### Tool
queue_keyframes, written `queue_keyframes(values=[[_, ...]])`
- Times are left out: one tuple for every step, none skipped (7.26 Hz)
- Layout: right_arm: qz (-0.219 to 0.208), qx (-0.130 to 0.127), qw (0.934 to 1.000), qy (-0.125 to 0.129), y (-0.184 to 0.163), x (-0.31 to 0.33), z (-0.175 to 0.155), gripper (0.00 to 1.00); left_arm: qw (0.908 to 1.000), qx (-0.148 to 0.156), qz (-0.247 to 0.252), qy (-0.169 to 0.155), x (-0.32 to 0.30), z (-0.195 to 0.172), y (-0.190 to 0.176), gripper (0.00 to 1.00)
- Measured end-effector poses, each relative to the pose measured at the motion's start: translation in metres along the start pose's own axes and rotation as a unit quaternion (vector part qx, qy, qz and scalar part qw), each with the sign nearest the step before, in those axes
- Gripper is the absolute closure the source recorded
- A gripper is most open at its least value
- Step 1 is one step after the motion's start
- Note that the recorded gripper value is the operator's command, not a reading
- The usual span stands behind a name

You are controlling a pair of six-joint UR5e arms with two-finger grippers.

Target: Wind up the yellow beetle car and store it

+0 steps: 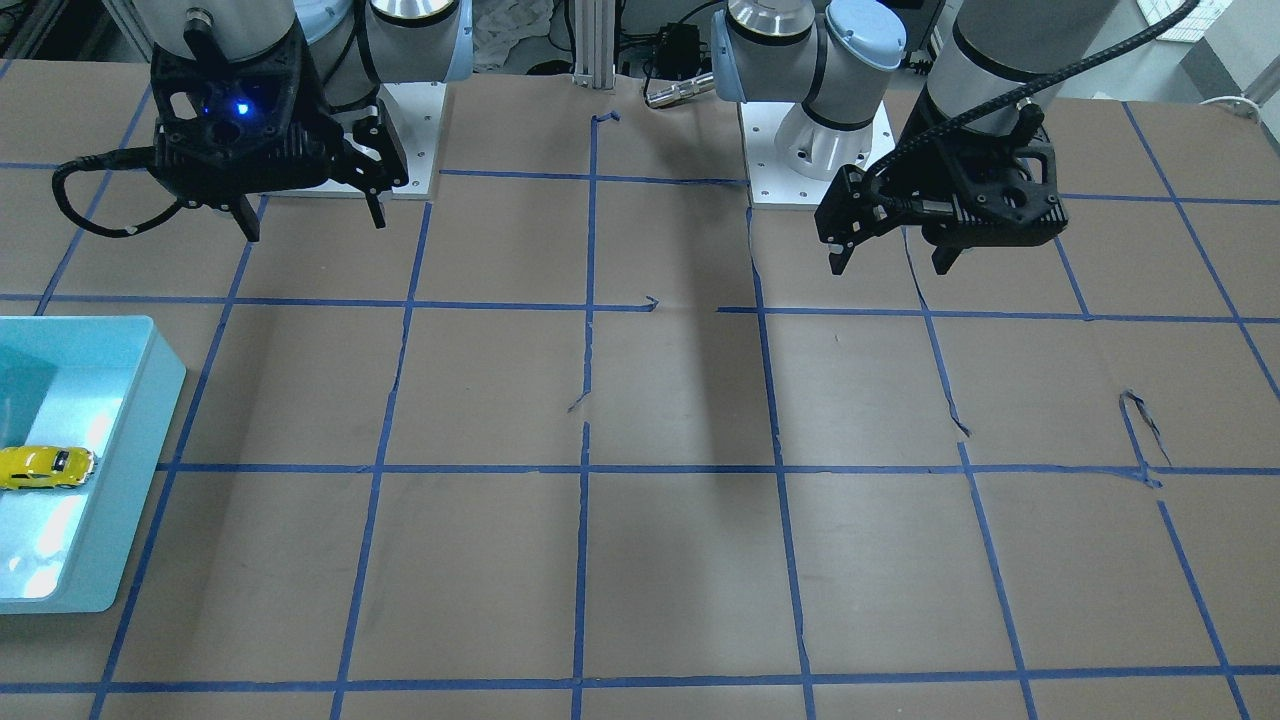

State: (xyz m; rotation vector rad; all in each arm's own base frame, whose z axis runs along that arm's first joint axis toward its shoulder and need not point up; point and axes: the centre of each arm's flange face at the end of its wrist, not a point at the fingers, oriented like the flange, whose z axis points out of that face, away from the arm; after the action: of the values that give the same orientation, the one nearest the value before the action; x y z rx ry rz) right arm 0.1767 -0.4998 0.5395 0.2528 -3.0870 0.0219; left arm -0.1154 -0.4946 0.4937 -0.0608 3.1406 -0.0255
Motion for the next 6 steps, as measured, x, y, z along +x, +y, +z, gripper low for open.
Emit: queue_keyframes(values=[[0.027, 0.016, 0.9995, 0.001, -0.003, 0.0005, -0.0028, 0.0, 1.0, 0.0, 0.0, 0.0, -0.0001, -0.0002, 0.0001, 0.0], [0.045, 0.03, 0.9985, 0.002, -0.0059, 0.0012, -0.0047, 0.0, 1.0, 0.0, 0.0, -0.001, 0.0001, -0.0003, 0.0003, 0.0], [0.059, 0.037, 0.9976, 0.001, -0.0074, 0.0016, -0.0056, 0.0, 1.0, 0.0, 0.0, -0.001, 0.0002, 0.0, 0.0004, 0.0], [0.072, 0.042, 0.9965, 0.0, -0.0076, 0.0015, -0.006, 0.0, 1.0, -0.001, 0.0, -0.001, 0.0001, 0.0004, 0.0004, 0.0], [0.081, 0.045, 0.9957, -0.001, -0.0073, 0.0015, -0.0061, 0.0, 1.0, -0.001, 0.0, -0.001, 0.0001, 0.0006, 0.0003, 0.0], [0.084, 0.046, 0.9954, -0.002, -0.0071, 0.0014, -0.0058, 0.0, 1.0, -0.001, 0.0, -0.001, 0.0001, 0.0006, 0.0004, 0.0]])
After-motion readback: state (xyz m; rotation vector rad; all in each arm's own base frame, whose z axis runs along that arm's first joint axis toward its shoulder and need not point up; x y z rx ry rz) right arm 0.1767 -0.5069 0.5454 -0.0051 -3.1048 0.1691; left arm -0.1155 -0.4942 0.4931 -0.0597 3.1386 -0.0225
